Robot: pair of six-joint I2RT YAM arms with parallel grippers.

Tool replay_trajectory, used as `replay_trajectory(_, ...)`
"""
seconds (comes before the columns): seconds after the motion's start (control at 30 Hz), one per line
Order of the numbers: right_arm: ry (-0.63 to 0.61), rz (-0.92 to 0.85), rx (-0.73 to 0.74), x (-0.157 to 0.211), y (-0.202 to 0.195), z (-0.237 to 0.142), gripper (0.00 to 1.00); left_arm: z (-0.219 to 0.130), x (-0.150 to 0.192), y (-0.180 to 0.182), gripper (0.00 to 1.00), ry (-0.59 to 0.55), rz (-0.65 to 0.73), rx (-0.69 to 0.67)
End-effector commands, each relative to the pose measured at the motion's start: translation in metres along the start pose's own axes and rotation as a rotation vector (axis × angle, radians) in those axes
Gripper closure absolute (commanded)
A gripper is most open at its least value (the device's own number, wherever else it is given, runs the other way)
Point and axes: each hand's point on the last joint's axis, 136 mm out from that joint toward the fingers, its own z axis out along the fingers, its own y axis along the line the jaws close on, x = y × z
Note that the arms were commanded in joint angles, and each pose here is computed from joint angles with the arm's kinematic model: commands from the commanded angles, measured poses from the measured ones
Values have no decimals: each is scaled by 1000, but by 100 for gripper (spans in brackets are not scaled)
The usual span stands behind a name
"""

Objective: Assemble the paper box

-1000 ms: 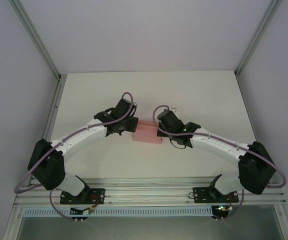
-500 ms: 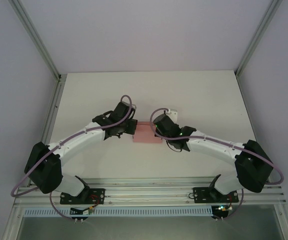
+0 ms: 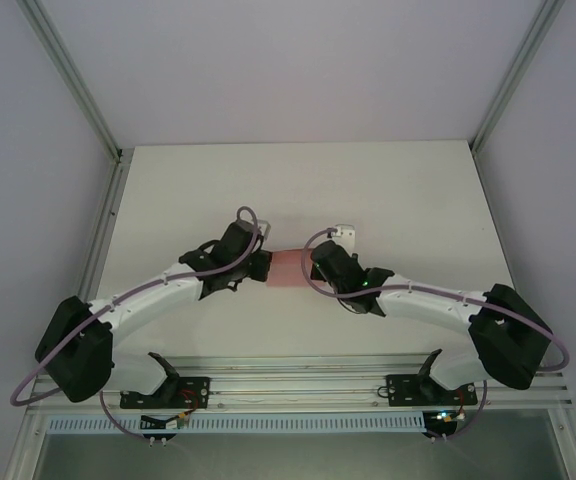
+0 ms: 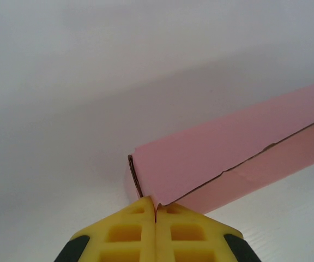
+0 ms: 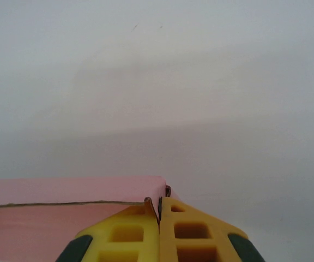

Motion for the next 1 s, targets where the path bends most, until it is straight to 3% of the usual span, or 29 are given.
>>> replay_trajectory(0.0,201,-105,-49,66,-4,1,100,9,68,-7,100,215,17,53)
replay_trajectory(0.3,253,-156,-48,109,-28,3,100,5,58,-7,99,186,-10,38)
replay_trajectory(0.33,255,-159,-50,109,-27,3,100,3,55,-8,89,176,-14,41)
replay_trajectory(0.43,237,-160,-50,103,-24,4,100,-6,40,-12,74,134,-26,53)
replay_trajectory(0.57,226,-154,-30,100,-26,6,100,-20,17,-10,67,87,-58,12)
replay_trajectory(0.63,233,-148,-15,103,-28,8,100,-25,10,-9,56,69,-67,-3)
replay_trajectory(0.73,240,-147,-2,104,-30,8,100,-34,2,-9,50,59,-77,-5)
replay_trajectory(0.87,232,-145,7,103,-33,7,100,-48,-5,1,32,33,-117,-63)
replay_trajectory(0.97,233,-155,8,102,-33,7,100,-55,-11,16,29,4,-188,-130)
